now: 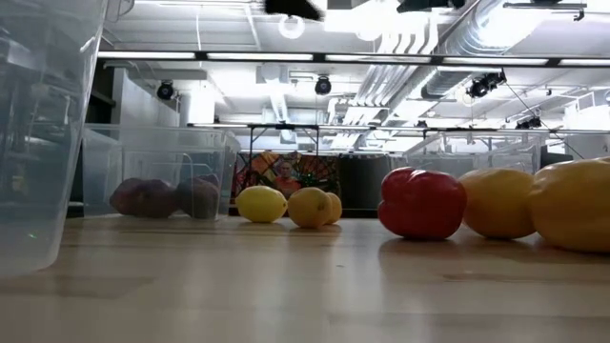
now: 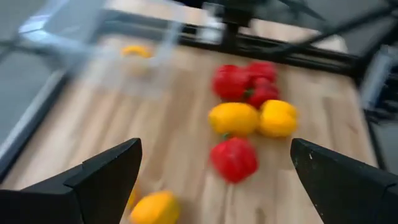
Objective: Sort produce into baskets
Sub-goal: Put the yellow lemon into the top-right transparent bin
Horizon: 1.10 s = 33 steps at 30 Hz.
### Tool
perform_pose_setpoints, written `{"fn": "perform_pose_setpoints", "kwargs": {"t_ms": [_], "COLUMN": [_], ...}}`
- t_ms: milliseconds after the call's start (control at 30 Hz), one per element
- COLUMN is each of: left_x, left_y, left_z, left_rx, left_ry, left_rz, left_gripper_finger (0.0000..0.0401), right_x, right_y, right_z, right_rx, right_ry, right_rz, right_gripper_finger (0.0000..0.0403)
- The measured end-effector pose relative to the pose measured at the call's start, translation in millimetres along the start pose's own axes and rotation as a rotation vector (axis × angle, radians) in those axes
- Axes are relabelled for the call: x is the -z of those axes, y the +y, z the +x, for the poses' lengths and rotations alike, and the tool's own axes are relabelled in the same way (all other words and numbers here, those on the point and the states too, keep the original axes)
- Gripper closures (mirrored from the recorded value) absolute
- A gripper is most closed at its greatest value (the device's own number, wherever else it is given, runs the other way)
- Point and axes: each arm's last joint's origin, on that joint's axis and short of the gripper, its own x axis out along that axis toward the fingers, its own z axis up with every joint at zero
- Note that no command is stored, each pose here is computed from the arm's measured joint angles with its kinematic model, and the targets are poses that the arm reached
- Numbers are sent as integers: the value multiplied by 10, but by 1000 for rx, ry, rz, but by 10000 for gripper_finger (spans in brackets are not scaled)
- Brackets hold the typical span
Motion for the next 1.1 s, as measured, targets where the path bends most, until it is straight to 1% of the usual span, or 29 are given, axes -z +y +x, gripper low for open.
{"fn": "perform_pose_setpoints", "kwargs": {"t_ms": [100, 167, 300, 367, 433, 533, 633, 700, 833, 933, 1033, 1100], "left_x": [329, 568, 961, 1132, 1279, 1453, 1574, 1634, 1678, 1698, 1721, 1731], "left_y": [-14, 5, 107, 178, 233, 303, 339, 354, 365, 360, 352, 345], "left_z": [-321, -499, -850, -982, -1082, -1223, -1289, -1297, -1298, -1254, -1194, -1164], "left_rx": [-97, -127, -99, -91, -82, -67, -36, -35, -38, -44, -51, -51], "left_ry": [-46, -67, -124, -141, -144, -147, -145, -141, -137, -127, -107, -92], "left_rz": [-106, -186, -347, -403, -432, -438, -432, -429, -413, -380, -378, -388], "left_gripper_finger": [4, 4, 4, 4, 4, 4, 4, 4, 4, 4, 4, 4], "right_x": [73, 134, 280, 389, 536, 786, 1043, 1217, 1543, 1670, 1739, 1790], "right_y": [73, 130, 295, 376, 442, 501, 508, 485, 402, 360, 349, 344], "right_z": [166, 306, 678, 899, 1132, 1455, 1750, 1923, 2210, 2357, 2449, 2491], "right_rx": [-27, -40, -103, -122, -117, -68, -8, 40, 133, 177, 231, 242], "right_ry": [64, 108, 184, 222, 269, 340, 404, 449, 530, 550, 526, 531], "right_rz": [-12, -7, 14, 8, 11, 65, 116, 139, 179, 165, 112, 79], "right_gripper_finger": [20, 20, 20, 20, 20, 20, 20, 20, 20, 20, 20, 20]}}
